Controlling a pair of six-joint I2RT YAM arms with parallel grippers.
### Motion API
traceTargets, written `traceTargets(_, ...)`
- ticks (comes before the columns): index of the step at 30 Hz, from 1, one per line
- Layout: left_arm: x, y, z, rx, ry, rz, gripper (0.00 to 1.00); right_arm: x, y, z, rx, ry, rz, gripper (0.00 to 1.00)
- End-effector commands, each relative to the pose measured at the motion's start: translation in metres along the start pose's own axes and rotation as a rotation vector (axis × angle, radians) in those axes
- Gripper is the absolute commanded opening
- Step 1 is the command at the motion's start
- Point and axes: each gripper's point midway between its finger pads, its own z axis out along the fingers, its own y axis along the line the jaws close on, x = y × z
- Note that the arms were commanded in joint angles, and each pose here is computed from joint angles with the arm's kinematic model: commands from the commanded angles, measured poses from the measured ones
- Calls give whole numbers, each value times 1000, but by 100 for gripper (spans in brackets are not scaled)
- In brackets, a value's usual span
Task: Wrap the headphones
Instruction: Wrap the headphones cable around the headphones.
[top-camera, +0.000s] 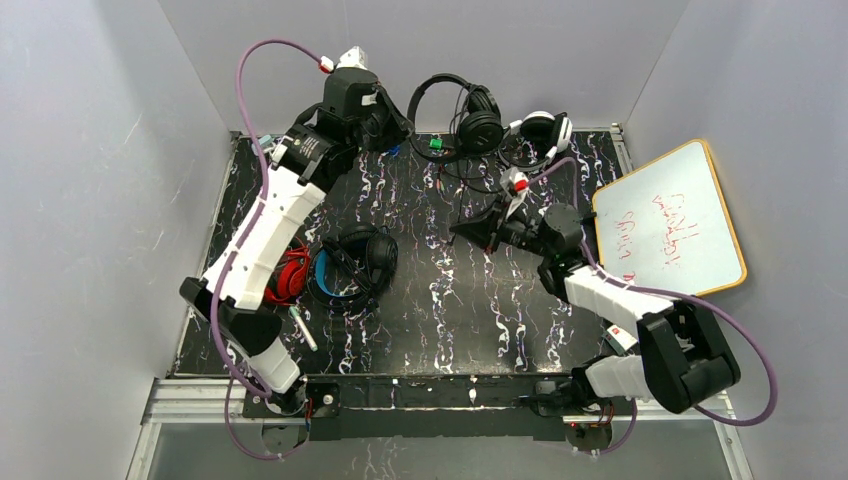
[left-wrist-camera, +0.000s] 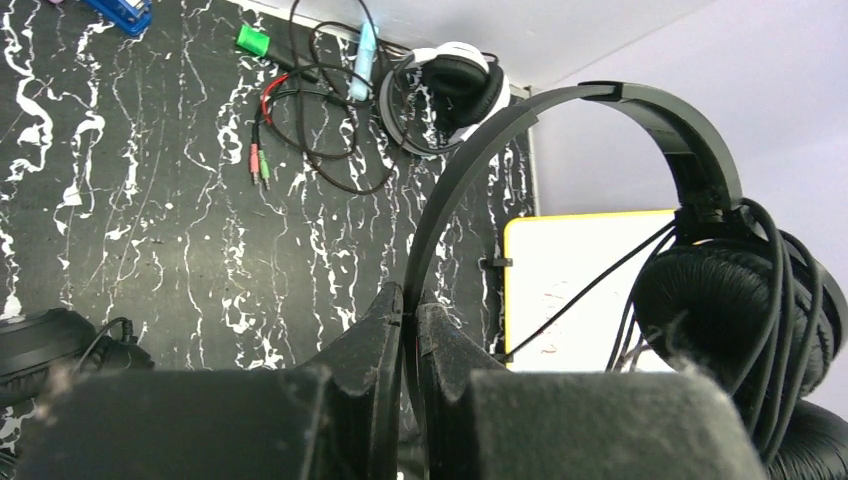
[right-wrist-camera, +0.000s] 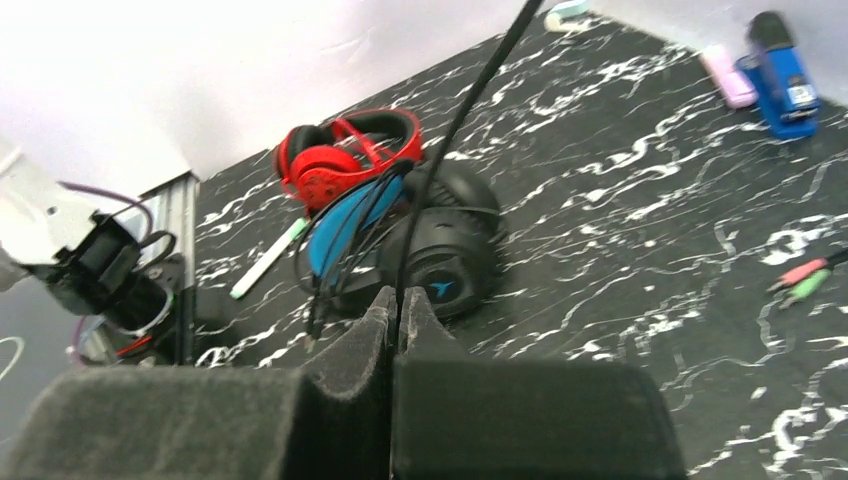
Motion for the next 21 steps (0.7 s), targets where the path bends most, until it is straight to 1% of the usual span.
traceTargets(1,-28,-10,-1,29,-86,-53,0,15,29,3,-30,62,21,1)
traceTargets(3,-24,-4,8,11,-90,-43,0,7,39,8,-30,68,55,1)
traceTargets(7,-9,20,30,-52,-99,-20,0,-21,53,18,-32,51,145,1)
traceTargets(12,16,51,57,-145,-84,5,0,-46,75,33,-90,30,179,1)
traceTargets(17,40,90,86,-269,-68,71,0,-58,82,48,-122,55,209,1)
traceTargets(19,54,108,96,-325,-41,110,0,-63,80,52,-120,53,217,1)
traceTargets(21,68,120,104,-348,-9,127,0,-69,75,56,-91,33,219,1)
